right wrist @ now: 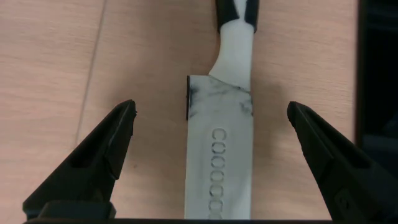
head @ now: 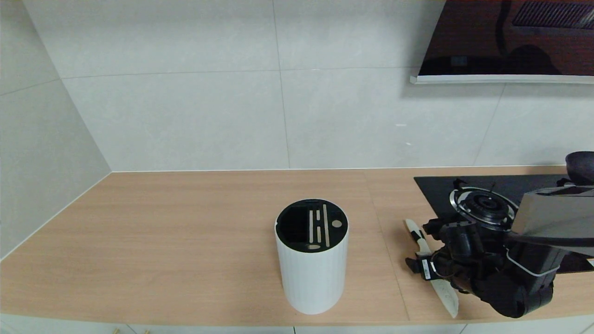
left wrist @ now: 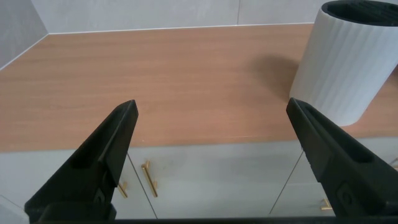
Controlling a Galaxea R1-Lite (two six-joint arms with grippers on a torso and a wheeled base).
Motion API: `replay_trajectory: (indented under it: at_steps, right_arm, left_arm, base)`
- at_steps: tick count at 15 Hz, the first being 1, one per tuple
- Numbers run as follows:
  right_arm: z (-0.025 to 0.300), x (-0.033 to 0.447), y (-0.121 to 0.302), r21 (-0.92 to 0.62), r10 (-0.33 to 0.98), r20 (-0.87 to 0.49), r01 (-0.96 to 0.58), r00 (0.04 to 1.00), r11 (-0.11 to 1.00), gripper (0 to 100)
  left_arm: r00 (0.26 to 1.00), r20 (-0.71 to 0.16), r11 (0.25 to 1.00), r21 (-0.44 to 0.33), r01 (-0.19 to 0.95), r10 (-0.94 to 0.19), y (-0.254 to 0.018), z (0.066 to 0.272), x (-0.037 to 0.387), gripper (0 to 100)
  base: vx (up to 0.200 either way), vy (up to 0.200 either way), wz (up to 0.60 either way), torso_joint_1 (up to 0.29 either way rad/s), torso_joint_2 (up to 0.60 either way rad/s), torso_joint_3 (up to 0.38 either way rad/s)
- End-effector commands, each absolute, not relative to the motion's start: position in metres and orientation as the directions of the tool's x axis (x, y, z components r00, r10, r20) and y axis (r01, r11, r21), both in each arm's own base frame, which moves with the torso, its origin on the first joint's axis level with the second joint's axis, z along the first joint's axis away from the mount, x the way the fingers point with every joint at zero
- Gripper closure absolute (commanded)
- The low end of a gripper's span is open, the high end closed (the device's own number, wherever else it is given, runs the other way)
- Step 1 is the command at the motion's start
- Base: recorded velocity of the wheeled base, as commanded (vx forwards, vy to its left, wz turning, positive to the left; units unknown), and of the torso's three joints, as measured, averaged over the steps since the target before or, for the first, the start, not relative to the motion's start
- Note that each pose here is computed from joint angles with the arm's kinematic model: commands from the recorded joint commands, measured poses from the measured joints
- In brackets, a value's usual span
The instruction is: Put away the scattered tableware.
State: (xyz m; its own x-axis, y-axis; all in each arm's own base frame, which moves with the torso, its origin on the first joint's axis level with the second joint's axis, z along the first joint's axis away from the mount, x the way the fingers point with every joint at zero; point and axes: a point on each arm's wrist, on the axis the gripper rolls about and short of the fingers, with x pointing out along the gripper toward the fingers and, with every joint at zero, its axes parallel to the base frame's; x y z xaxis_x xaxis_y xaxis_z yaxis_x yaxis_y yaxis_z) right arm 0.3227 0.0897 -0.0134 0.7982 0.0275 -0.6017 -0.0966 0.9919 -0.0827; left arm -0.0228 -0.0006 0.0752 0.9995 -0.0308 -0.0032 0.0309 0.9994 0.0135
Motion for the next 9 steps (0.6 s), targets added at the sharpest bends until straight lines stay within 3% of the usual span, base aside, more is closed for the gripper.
replay_trajectory:
  at_steps: [1,6,7,9]
  right_arm:
    - [-0.0169,0.3242,0.0899,-0.084,0.025,-0.607,-0.096,0.795,0.992,0]
    - [-0.0203,0.3276,0.0870,-0.085,0.012,-0.607,-0.080,0.794,0.993,0]
    - [-0.0190,0.3283,0.0872,-0.083,0.014,-0.598,-0.080,0.802,0.993,100]
    - [-0.0189,0.3288,0.0868,-0.081,0.014,-0.593,-0.077,0.805,0.994,100]
  left_arm:
    - [1.000,-0.003,0.999,0.014,0.031,-0.031,-0.0006,0.0752,-0.0228,0]
    - [1.000,-0.005,0.999,0.014,0.031,-0.031,-0.0006,0.0752,-0.0227,0]
    - [1.000,-0.003,0.999,0.014,0.031,-0.031,-0.0006,0.0752,-0.0228,0]
    - [1.000,-0.003,0.999,0.014,0.031,-0.031,-0.0006,0.0752,-0.0228,0]
  base:
    - [0.000,0.000,0.00,0.000,0.00,0.000]
    - [0.000,0.000,0.00,0.000,0.00,0.000]
    - [0.000,0.000,0.00,0.000,0.00,0.000]
    - [0.000,0.000,0.00,0.000,0.00,0.000]
